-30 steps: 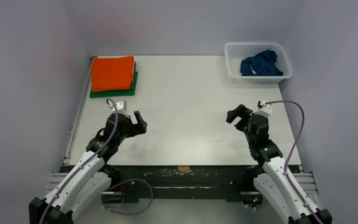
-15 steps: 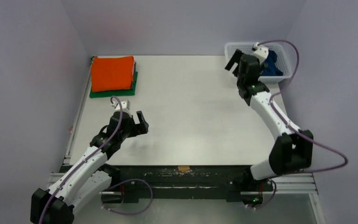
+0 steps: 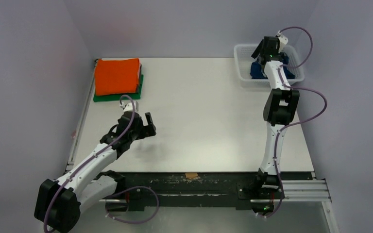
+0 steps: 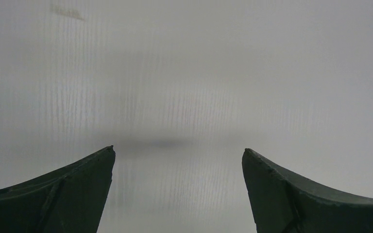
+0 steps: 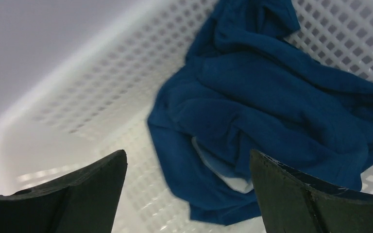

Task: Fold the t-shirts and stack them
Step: Grab crumpled tshirt from bin with the right arm, then move the tshirt to the center of the board, then flatten out the tshirt

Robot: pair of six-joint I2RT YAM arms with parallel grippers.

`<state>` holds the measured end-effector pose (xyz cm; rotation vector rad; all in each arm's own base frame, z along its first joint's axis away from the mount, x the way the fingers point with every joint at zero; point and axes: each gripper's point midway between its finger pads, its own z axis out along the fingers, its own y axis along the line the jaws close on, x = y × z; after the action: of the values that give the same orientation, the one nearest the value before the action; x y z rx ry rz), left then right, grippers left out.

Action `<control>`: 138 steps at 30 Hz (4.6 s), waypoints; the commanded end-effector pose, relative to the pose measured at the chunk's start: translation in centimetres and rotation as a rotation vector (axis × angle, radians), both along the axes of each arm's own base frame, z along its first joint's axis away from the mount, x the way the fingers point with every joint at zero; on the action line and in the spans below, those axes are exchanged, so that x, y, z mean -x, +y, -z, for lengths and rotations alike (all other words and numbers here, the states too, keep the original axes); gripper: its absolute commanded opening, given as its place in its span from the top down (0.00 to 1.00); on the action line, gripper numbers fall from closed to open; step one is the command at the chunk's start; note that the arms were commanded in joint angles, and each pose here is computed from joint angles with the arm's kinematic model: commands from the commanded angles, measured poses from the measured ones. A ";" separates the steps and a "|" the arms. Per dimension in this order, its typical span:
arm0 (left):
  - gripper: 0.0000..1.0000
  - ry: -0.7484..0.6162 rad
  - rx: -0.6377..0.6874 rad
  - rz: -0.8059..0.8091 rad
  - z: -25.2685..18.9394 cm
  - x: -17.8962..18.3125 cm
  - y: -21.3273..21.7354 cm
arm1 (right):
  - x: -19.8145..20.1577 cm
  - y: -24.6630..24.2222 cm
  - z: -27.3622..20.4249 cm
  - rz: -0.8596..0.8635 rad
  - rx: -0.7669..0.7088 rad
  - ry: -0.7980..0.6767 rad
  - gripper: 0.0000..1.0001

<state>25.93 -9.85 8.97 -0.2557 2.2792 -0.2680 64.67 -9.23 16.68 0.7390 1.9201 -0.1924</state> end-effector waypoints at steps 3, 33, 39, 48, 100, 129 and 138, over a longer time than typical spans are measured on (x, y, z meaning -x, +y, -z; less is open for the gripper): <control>0.00 -0.071 0.020 -0.011 -2.0 -2.0 -0.6 | 0.0 -2.7 6.6 0.001 -0.078 0.108 0.07; 0.00 -0.133 0.153 0.050 -4.4 -0.5 -2.2 | 4.7 12.3 -27.9 -0.478 -0.077 -0.518 1.00; 0.00 -0.176 0.220 0.065 -5.7 1.2 -2.2 | 15.6 26.9 -36.8 -0.941 -0.136 -0.663 1.00; 0.00 -0.171 0.280 -0.005 -6.0 5.0 -0.4 | 25.4 34.4 -38.4 -1.228 -0.260 -0.726 1.00; 1.00 0.284 0.166 0.123 7.2 4.7 -7.6 | 50.6 25.3 12.5 -0.813 -0.216 0.576 0.34; 1.00 0.201 0.144 0.055 6.0 6.6 -4.2 | 47.4 27.6 11.2 -0.562 -0.034 0.486 0.80; 1.00 0.160 0.085 -0.021 4.5 6.1 -2.4 | 47.5 24.1 9.6 -0.524 -0.041 0.407 1.00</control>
<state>19.05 -13.21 3.02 -0.3233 2.4763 -0.4047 16.74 17.52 7.03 0.1503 2.4874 0.1099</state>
